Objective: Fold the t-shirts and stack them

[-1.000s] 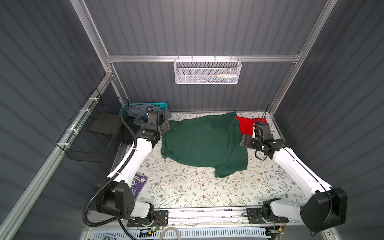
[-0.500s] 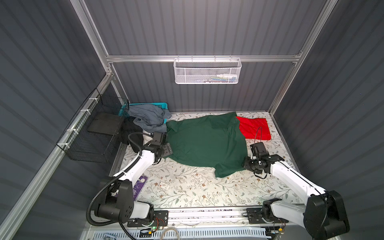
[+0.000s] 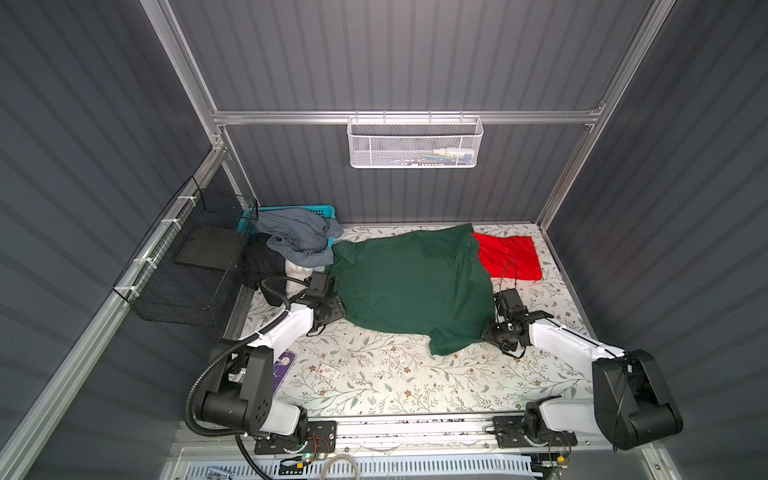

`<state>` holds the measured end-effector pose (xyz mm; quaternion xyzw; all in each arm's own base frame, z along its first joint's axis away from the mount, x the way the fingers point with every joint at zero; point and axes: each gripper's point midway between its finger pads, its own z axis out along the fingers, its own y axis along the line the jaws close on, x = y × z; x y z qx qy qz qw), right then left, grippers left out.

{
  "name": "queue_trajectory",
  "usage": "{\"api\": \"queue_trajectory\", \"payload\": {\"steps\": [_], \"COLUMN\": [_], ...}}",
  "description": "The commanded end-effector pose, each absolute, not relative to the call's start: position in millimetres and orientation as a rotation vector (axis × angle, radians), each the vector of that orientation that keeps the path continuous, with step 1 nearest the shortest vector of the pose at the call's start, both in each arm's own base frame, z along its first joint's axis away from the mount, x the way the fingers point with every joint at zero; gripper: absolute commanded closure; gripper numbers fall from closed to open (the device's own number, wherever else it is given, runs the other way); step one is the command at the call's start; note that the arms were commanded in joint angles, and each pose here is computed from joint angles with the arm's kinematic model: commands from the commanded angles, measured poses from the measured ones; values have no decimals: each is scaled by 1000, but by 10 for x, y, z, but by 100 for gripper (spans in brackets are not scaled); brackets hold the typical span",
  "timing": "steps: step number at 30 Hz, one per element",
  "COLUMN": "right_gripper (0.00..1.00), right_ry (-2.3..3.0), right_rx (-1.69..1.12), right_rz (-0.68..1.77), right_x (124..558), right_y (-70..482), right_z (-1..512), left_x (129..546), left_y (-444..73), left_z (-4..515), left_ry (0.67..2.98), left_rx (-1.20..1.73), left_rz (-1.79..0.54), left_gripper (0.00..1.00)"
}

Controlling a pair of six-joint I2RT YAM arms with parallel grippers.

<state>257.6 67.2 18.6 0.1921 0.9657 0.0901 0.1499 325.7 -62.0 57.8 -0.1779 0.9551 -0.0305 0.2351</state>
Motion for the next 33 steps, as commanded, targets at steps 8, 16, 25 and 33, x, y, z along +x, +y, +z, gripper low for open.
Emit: {"api": "queue_trajectory", "payload": {"steps": [8,16,25,33], "right_gripper": [83,100,100,100], "right_ry": [2743,2738,2723,2712], "right_rx": [587,593,619,633], "right_rz": [270,225,145,64], "right_x": [2662,2686,2578,2400], "right_y": [689,638,508,366], "right_z": [201,228,514,903], "left_x": [3236,3340,3415,3355], "left_y": [-529,-505,-536,-480], "left_z": [339,279,551,892], "left_ry": [2652,2652,2613,2546], "left_rx": [-538,-552,-541,-542], "left_rz": [-57,-56,-105,-107], "left_gripper": [32,36,33,26]}}
